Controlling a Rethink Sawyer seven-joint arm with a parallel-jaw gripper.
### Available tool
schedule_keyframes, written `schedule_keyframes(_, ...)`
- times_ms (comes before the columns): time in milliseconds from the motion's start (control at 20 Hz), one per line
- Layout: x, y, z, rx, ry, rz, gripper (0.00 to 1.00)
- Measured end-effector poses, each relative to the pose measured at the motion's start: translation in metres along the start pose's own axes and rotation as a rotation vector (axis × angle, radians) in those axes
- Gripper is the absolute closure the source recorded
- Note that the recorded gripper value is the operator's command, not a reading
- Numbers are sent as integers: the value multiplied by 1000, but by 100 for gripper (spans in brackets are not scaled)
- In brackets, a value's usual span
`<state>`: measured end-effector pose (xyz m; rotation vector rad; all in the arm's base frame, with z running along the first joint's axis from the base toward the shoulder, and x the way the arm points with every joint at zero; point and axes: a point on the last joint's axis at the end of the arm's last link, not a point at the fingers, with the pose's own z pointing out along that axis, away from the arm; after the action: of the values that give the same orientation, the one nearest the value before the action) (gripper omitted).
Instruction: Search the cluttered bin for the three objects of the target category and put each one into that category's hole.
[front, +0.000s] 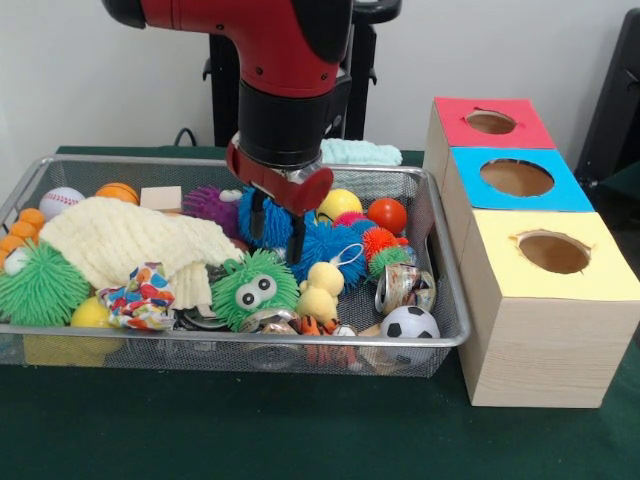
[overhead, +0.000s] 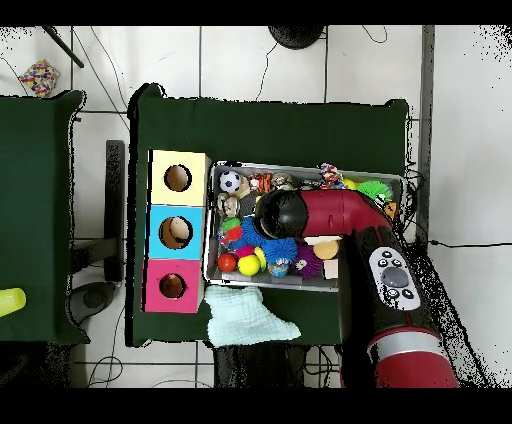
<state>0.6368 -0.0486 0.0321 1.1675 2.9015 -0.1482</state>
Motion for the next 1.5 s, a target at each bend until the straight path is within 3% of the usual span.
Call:
schedule_keyframes(600, 8, 8, 3, -2, 1, -17, 0)
schedule_keyframes(950, 33, 37, 6, -22, -18, -75, 0)
schedule_keyframes(1350, 80, 80, 19, -53, -36, -171, 0)
schedule_keyframes(1500, 83, 83, 25, -58, -46, -178, 0)
